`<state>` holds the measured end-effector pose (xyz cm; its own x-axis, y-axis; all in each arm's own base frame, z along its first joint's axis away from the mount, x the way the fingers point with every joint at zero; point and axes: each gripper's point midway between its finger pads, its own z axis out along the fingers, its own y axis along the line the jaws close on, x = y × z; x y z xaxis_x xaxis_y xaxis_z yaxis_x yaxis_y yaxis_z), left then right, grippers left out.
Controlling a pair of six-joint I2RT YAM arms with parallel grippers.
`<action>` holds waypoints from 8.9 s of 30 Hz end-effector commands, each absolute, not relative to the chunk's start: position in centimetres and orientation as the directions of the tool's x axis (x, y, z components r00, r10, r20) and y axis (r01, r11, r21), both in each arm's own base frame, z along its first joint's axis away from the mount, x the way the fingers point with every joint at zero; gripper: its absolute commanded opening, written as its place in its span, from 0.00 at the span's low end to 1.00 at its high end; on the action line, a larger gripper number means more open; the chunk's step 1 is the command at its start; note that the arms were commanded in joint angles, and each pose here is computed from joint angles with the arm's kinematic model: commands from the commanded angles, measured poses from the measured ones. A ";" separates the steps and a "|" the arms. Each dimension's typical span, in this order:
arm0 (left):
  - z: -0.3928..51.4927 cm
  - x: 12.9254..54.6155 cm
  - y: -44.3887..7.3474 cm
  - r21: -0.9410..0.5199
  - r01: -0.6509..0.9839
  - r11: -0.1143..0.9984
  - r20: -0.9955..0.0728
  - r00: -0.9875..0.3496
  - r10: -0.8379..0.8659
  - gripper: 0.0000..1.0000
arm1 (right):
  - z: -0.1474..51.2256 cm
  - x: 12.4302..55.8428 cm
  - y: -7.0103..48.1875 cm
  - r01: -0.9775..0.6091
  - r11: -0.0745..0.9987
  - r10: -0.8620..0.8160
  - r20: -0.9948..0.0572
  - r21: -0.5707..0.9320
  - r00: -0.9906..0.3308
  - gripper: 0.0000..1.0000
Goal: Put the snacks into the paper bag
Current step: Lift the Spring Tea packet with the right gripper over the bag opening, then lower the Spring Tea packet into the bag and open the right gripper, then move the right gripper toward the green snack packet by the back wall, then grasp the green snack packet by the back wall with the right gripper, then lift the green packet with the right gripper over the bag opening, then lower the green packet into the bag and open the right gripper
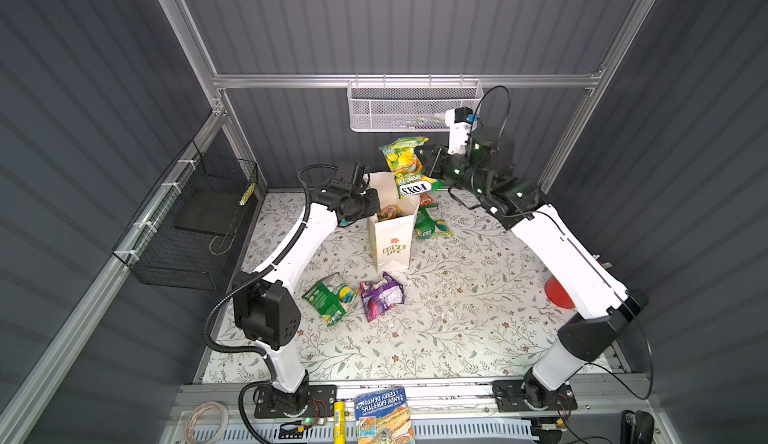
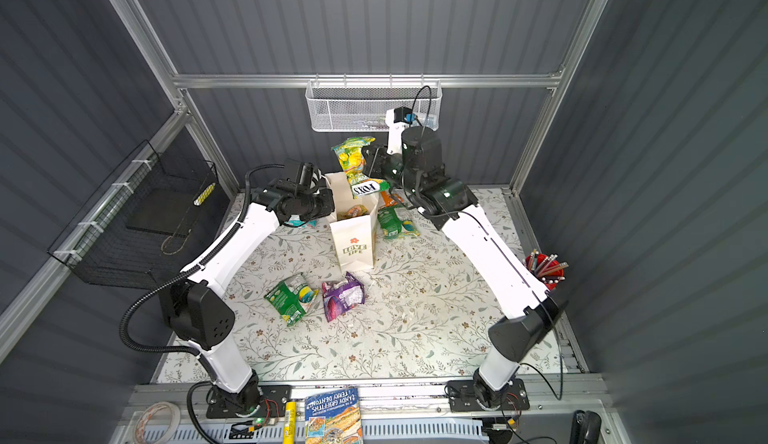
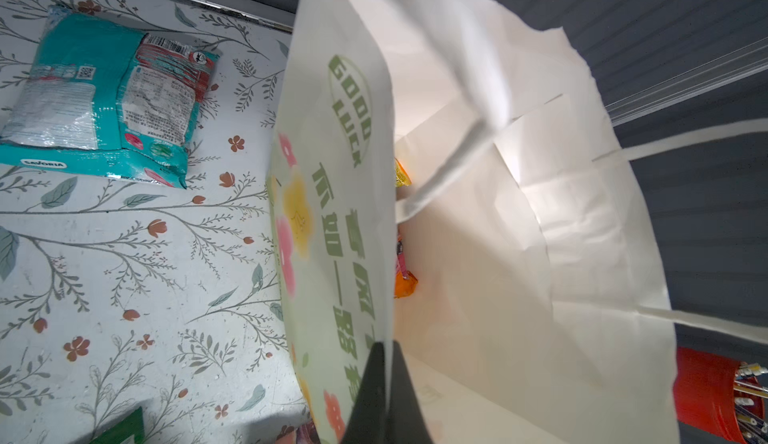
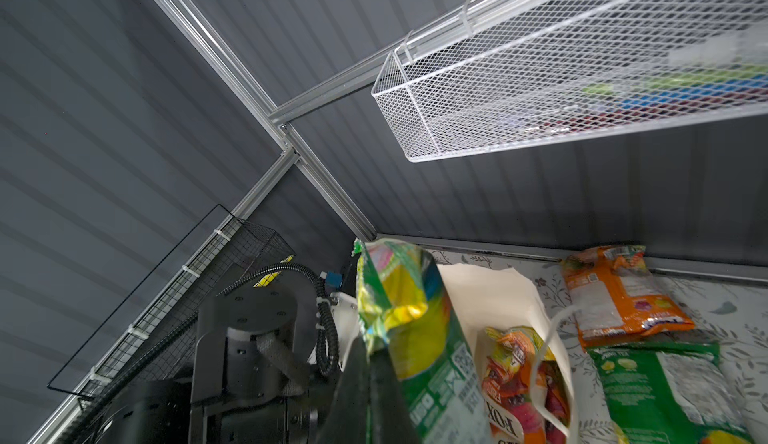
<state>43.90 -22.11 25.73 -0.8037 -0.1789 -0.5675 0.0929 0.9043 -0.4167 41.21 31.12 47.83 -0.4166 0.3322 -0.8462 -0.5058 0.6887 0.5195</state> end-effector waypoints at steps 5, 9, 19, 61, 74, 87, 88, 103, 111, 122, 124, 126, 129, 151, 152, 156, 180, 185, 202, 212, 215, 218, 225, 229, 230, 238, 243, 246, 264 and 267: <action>24.7 43.6 -22.1 -0.397 0.103 0.912 -0.545 -0.826 -0.144 0.00 | 47.0 44.9 34.3 -0.522 0.697 0.316 -0.864 0.492 -0.392 0.00; 24.7 43.7 -21.9 -0.389 0.098 0.916 -0.548 -0.824 -0.144 0.00 | 43.9 46.7 35.3 -0.486 0.727 0.289 -0.858 0.485 -0.424 0.00; 25.2 43.6 -21.8 -0.387 0.100 0.917 -0.558 -0.817 -0.147 0.00 | 35.2 49.4 36.2 -0.362 0.785 0.265 -0.800 0.503 -0.538 0.00; 25.2 43.7 -21.2 -0.360 0.086 0.929 -0.568 -0.810 -0.145 0.00 | 43.8 39.3 30.6 -0.457 0.823 0.163 -0.911 0.338 -0.379 0.70; 24.8 43.9 -21.0 -0.349 0.077 0.934 -0.566 -0.812 -0.144 0.00 | 36.4 40.6 20.5 -0.220 0.882 0.303 -0.860 0.416 -0.411 0.99; 24.8 44.0 -20.8 -0.347 0.076 0.935 -0.567 -0.811 -0.145 0.00 | 24.7 45.3 13.5 0.073 0.804 0.530 -0.657 0.590 -0.536 0.99; 24.9 44.0 -20.7 -0.346 0.074 0.935 -0.569 -0.809 -0.147 0.00 | 23.3 45.7 13.1 0.114 0.792 0.554 -0.628 0.600 -0.547 0.99; 24.9 44.2 -20.4 -0.361 0.068 0.930 -0.562 -0.812 -0.159 0.00 | 10.5 49.8 14.8 0.296 0.605 0.677 -0.282 0.740 -0.679 0.93; 24.9 44.2 -20.4 -0.372 0.065 0.926 -0.557 -0.814 -0.167 0.00 | 7.3 50.5 15.8 0.331 0.503 0.693 -0.145 0.798 -0.706 0.90; 24.9 44.3 -20.4 -0.373 0.065 0.926 -0.559 -0.812 -0.168 0.00 | 6.0 52.1 16.6 0.348 0.457 0.698 -0.087 0.819 -0.711 0.76; 24.9 44.3 -20.4 -0.377 0.066 0.924 -0.558 -0.813 -0.169 0.00 | 5.8 52.5 16.8 0.354 0.448 0.703 -0.079 0.821 -0.707 0.74; 25.0 44.3 -20.4 -0.376 0.066 0.924 -0.558 -0.813 -0.169 0.00 | 5.5 52.8 17.0 0.360 0.439 0.705 -0.067 0.823 -0.706 0.73; 25.0 44.3 -20.3 -0.372 0.065 0.926 -0.561 -0.810 -0.169 0.00 | 5.2 53.2 17.1 0.365 0.440 0.707 -0.066 0.821 -0.704 0.70; 25.2 44.2 -20.4 -0.381 0.067 0.922 -0.560 -0.810 -0.173 0.00 | 7.6 53.5 17.6 0.278 0.397 0.697 -0.090 0.875 -0.711 0.01; 25.2 44.2 -20.4 -0.382 0.067 0.922 -0.561 -0.810 -0.173 0.00 | 8.0 53.3 17.6 0.272 0.396 0.697 -0.094 0.877 -0.711 0.00; 25.3 44.2 -20.4 -0.381 0.068 0.922 -0.561 -0.809 -0.173 0.00 | 10.7 52.4 17.2 0.225 0.399 0.693 -0.132 0.889 -0.709 0.00; 26.7 44.0 -19.8 -0.365 0.072 0.928 -0.591 -0.788 -0.171 0.00 | 30.1 41.1 13.2 -0.093 0.487 0.699 -0.451 0.868 -0.554 0.00; 27.1 43.9 -19.6 -0.358 0.074 0.931 -0.597 -0.784 -0.167 0.00 | 35.4 37.6 13.4 -0.199 0.532 0.672 -0.554 0.823 -0.491 0.00; 27.5 44.0 -19.0 -0.339 0.066 0.939 -0.614 -0.771 -0.168 0.00 | 49.7 29.0 19.7 -0.519 0.590 0.548 -0.779 0.619 -0.305 0.00; 27.6 43.9 -19.1 -0.346 0.070 0.936 -0.614 -0.771 -0.169 0.00 | 50.5 31.7 25.4 -0.548 0.574 0.508 -0.789 0.609 -0.345 0.00; 27.7 44.0 -19.1 -0.346 0.070 0.936 -0.617 -0.768 -0.170 0.00 | 49.8 33.3 27.0 -0.536 0.584 0.493 -0.791 0.610 -0.363 0.00; 27.8 43.9 -19.1 -0.347 0.070 0.935 -0.618 -0.768 -0.172 0.00 | 48.8 35.2 28.4 -0.518 0.595 0.488 -0.788 0.614 -0.374 0.00; 27.6 44.0 -19.2 -0.348 0.072 0.935 -0.614 -0.771 -0.170 0.00 | 45.6 39.6 32.1 -0.467 0.624 0.447 -0.776 0.627 -0.445 0.00; 27.7 43.9 -19.2 -0.351 0.072 0.934 -0.614 -0.770 -0.171 0.00 | 43.5 41.8 33.8 -0.438 0.638 0.432 -0.765 0.633 -0.477 0.00; 27.7 43.9 -19.2 -0.350 0.072 0.934 -0.615 -0.770 -0.171 0.00 | 43.0 42.3 34.1 -0.429 0.645 0.428 -0.764 0.632 -0.482 0.00; 28.0 43.9 -19.2 -0.351 0.075 0.934 -0.620 -0.765 -0.171 0.00 | 39.4 45.5 36.5 -0.385 0.683 0.387 -0.754 0.621 -0.531 0.00; 28.0 43.9 -19.1 -0.349 0.074 0.934 -0.621 -0.765 -0.172 0.00 | 36.6 47.0 37.2 -0.348 0.701 0.370 -0.735 0.622 -0.569 0.00; 28.0 43.9 -19.1 -0.351 0.074 0.933 -0.621 -0.765 -0.173 0.00 | 34.7 47.4 37.3 -0.325 0.721 0.349 -0.726 0.612 -0.593 0.00; 27.8 44.0 -19.0 -0.344 0.071 0.936 -0.622 -0.764 -0.171 0.00 | 32.5 44.2 34.1 -0.281 0.743 0.332 -0.699 0.607 -0.633 0.03; 27.8 43.9 -19.1 -0.347 0.071 0.935 -0.620 -0.765 -0.172 0.00 | 32.8 43.8 34.2 -0.291 0.736 0.324 -0.696 0.611 -0.641 0.02</action>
<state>44.11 -19.70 25.77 -0.7930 -0.1718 -0.5844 0.0540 0.9358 -0.3484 43.95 34.31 30.56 -0.6711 0.3003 -0.6778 -0.2562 0.7640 0.5922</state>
